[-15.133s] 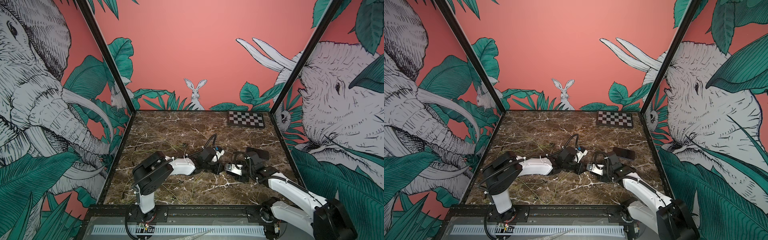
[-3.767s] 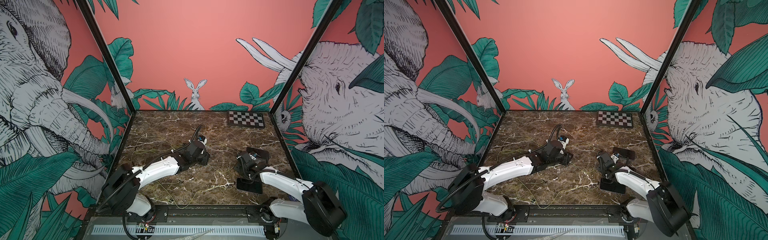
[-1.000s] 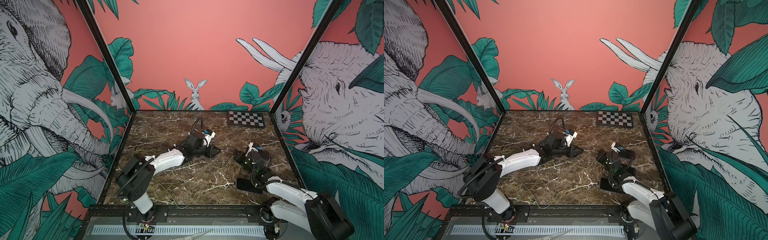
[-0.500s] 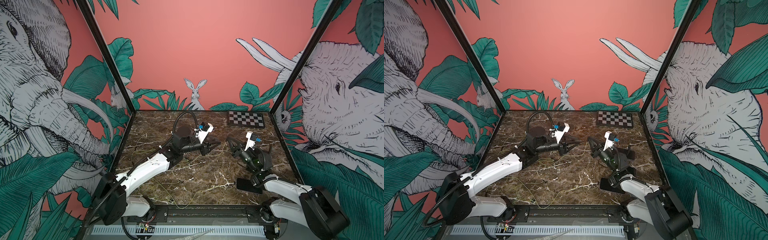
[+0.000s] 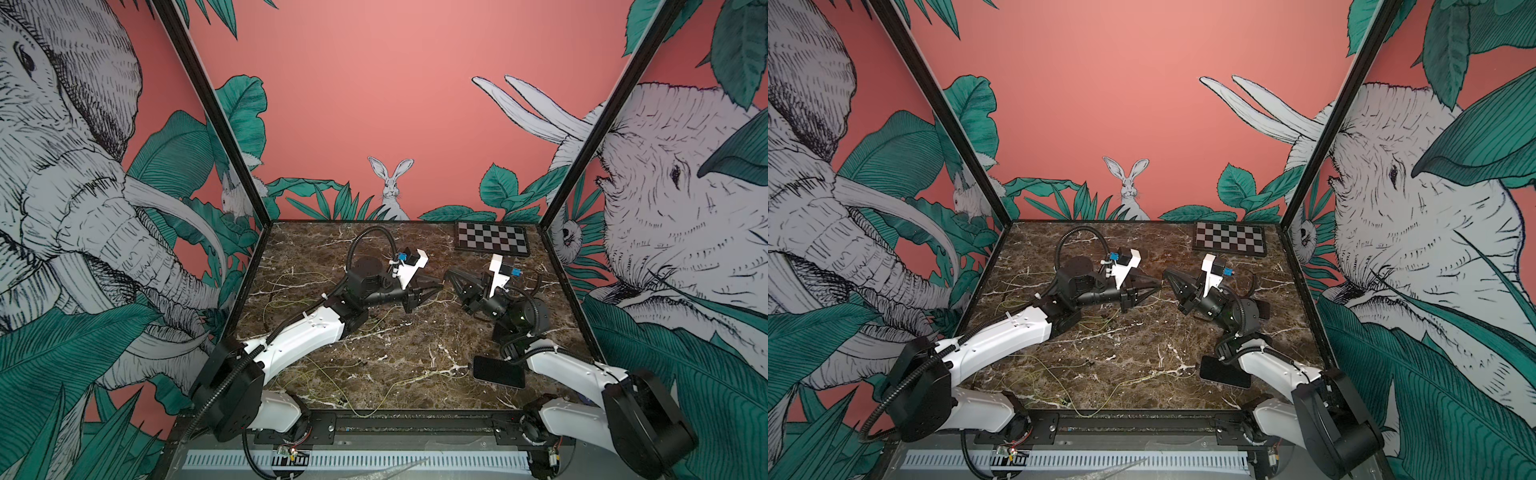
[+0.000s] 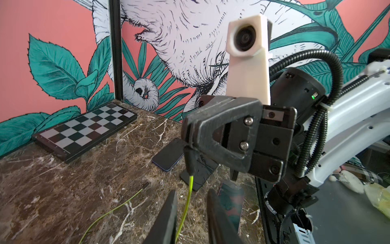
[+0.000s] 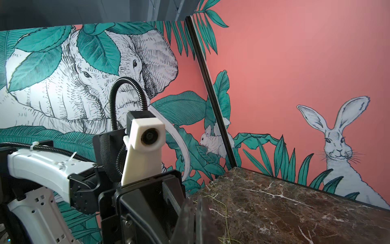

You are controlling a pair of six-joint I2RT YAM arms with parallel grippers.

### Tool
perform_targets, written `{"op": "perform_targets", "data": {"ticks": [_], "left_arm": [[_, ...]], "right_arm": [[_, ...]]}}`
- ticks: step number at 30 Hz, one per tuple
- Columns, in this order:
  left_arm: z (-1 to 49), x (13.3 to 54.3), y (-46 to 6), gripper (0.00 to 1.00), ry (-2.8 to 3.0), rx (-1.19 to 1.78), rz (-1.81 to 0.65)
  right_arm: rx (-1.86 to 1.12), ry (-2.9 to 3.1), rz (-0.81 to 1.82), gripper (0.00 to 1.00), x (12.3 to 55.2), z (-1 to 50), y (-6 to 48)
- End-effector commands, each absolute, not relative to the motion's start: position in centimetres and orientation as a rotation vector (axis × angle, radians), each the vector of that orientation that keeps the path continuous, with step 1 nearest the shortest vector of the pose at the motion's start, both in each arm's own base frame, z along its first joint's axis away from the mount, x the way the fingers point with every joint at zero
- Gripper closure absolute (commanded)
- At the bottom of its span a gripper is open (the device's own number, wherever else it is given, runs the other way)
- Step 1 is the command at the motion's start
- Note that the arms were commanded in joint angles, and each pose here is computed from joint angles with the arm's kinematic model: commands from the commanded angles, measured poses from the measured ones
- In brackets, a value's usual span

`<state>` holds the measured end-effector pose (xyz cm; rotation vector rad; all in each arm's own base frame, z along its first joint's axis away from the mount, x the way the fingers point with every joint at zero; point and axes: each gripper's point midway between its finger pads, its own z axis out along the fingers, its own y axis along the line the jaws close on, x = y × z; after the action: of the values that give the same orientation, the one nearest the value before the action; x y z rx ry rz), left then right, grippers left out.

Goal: Plug wired earphones into phones
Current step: Pick up the wired earphone from the center of the board.

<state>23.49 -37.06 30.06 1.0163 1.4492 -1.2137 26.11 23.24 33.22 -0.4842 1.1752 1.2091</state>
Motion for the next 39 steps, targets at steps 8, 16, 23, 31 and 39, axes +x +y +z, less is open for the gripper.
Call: {"op": "perform_targets", "data": {"ticks": [8,16,23,31,39], "left_arm": [[32.4,21.9,-37.2,0.85,1.313,1.04,-1.302],[32.4,21.9,-37.0,0.88,1.319,1.024,-1.298],[32.7,22.0,-36.8,0.86,1.313,1.009,-1.288],[32.9,21.9,-36.6,0.8,1.307,1.002,-1.284],[33.2,21.7,-36.5,0.83,1.303,1.0,-1.295]], "right_arm": [[-0.591,1.027,1.255,1.0,23.8,36.7,23.9],[-0.595,1.039,1.254,1.0,24.0,36.3,24.1],[-0.613,1.031,1.265,1.0,23.6,36.4,24.3],[-0.582,1.036,1.239,1.0,23.7,36.1,23.9],[-0.587,1.047,1.259,1.0,23.7,35.9,24.1]]}}
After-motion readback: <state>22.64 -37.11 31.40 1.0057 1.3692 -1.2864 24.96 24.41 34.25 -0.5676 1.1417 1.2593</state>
